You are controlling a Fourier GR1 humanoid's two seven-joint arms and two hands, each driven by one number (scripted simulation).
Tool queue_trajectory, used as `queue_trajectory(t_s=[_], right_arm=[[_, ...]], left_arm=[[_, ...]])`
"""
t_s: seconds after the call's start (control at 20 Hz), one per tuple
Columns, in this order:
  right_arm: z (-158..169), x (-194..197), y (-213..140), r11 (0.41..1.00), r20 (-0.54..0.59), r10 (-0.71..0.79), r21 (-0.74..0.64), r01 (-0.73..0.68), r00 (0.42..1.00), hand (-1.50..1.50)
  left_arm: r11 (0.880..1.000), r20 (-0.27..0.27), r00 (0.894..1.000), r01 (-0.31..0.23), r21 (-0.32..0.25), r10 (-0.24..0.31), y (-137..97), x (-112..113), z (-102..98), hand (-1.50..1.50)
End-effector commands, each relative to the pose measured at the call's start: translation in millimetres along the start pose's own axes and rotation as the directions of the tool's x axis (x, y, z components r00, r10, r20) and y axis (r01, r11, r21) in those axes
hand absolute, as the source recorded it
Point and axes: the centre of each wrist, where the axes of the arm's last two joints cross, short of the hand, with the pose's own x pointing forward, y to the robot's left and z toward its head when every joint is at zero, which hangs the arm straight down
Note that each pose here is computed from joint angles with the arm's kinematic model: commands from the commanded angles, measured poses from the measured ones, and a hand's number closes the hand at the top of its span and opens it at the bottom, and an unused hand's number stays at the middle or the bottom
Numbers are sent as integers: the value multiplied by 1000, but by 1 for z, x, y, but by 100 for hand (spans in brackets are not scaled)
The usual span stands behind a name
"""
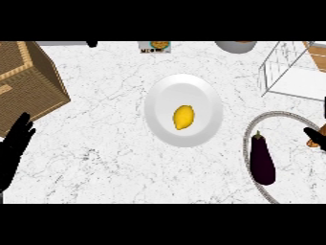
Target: Pick the croissant from the placemat and place it in the tiered shelf
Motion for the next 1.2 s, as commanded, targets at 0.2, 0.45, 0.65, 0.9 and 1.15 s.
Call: queue_trajectory(t_s=[0.2,0.45,0.65,0.9,1.15], right_arm=[[49,-14,-95,952,60,-277,-115,282,959,150],[76,-11,-149,932,67,-299,-193,306,952,150],[75,11,-166,905,65,-345,-242,350,936,150],[93,38,-222,895,21,-286,-352,275,958,150],[69,31,-221,905,-71,-171,-407,128,983,150]], left_arm=[[1000,-10,1000,-4,10,4,1,-7,8,0],[1000,7,1000,-3,-12,3,-10,-7,7,0],[1000,9,1000,11,-21,-11,-10,-3,-9,0],[1000,8,1000,17,-8,-17,-23,5,-4,0],[999,19,1000,-5,-32,5,-21,7,-8,0]])
